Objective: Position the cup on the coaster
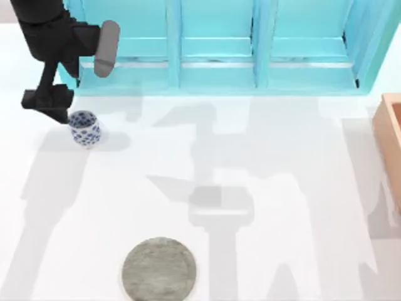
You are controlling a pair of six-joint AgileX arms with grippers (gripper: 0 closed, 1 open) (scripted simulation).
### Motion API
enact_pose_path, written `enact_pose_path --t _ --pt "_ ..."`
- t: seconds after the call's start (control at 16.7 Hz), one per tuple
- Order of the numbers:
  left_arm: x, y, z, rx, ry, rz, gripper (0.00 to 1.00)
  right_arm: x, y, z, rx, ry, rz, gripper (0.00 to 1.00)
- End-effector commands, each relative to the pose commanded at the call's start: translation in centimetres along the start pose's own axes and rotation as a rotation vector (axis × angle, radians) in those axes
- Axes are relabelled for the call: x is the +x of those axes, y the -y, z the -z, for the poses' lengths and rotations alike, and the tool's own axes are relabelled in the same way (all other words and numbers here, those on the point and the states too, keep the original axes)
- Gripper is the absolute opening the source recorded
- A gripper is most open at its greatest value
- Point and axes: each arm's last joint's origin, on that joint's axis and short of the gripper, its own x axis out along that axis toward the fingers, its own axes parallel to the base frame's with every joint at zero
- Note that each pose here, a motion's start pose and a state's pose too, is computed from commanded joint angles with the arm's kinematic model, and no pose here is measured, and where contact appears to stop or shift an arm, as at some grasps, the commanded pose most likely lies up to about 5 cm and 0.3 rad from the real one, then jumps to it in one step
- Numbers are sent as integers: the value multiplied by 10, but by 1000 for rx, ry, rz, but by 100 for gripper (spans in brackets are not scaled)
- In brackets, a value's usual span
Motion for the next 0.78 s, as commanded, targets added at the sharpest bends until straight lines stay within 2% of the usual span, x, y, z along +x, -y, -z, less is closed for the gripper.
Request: enact_pose_path --t 0.36,0.78 --pt "4 0 0 0 0 -1 100 0 0 0 0 0 0 100" --pt "80 -3 -1 0 1 -7 100 0 0 0 0 0 0 100"
